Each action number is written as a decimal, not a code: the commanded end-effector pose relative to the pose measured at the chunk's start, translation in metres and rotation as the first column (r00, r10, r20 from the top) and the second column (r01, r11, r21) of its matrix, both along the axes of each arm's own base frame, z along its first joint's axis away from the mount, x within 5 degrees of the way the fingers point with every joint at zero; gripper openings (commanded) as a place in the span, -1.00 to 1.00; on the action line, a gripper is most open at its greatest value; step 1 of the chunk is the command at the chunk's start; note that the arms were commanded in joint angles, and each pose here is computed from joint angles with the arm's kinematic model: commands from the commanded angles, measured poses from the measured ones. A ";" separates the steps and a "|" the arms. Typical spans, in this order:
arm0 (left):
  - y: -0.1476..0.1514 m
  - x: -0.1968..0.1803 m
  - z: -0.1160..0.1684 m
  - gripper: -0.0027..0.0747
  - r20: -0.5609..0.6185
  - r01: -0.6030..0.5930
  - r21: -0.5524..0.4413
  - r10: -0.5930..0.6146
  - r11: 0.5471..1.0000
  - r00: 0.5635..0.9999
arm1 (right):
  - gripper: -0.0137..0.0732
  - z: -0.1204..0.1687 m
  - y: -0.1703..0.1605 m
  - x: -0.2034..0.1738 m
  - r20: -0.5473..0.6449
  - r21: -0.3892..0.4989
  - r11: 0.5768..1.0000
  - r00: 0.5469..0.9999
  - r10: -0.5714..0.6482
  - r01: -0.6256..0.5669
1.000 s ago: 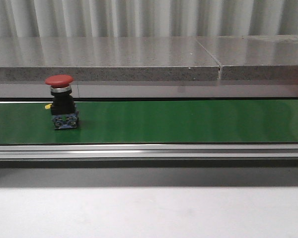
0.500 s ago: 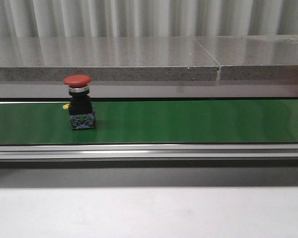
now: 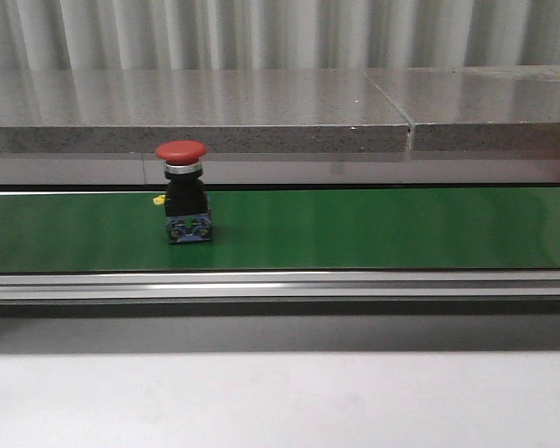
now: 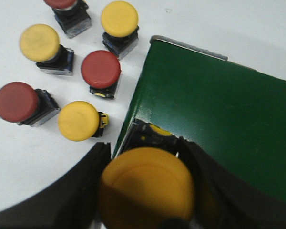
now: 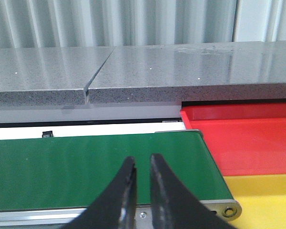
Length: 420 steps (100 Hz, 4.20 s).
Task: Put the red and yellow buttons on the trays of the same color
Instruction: 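Set the yellow button on the belt and open the left gripper, then lower the right gripper toward the red button arriving at the belt end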
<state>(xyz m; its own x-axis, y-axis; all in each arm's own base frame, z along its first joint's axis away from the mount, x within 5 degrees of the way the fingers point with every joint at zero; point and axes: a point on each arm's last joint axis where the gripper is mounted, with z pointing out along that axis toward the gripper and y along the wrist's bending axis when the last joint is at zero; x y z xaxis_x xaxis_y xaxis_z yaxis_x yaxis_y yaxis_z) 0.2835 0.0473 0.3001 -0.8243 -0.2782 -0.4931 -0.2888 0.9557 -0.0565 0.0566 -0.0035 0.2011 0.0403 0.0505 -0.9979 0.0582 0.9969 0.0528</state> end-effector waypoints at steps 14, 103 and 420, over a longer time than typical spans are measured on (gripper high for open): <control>-0.012 0.027 -0.005 -0.37 -0.005 0.051 -0.009 -0.051 0.999 0.999 | -0.46 0.014 0.001 -0.003 0.110 -0.015 1.000 0.994 0.002 0.000; -0.056 -0.007 0.056 0.36 0.249 0.239 0.072 -0.249 0.968 0.936 | -0.46 0.014 0.001 -0.003 0.110 -0.015 1.000 0.994 0.002 0.000; -0.060 -0.231 0.047 -0.98 0.583 0.369 0.120 -0.366 0.922 0.725 | -0.48 0.165 0.014 0.195 -0.757 0.006 0.998 0.652 0.044 -0.060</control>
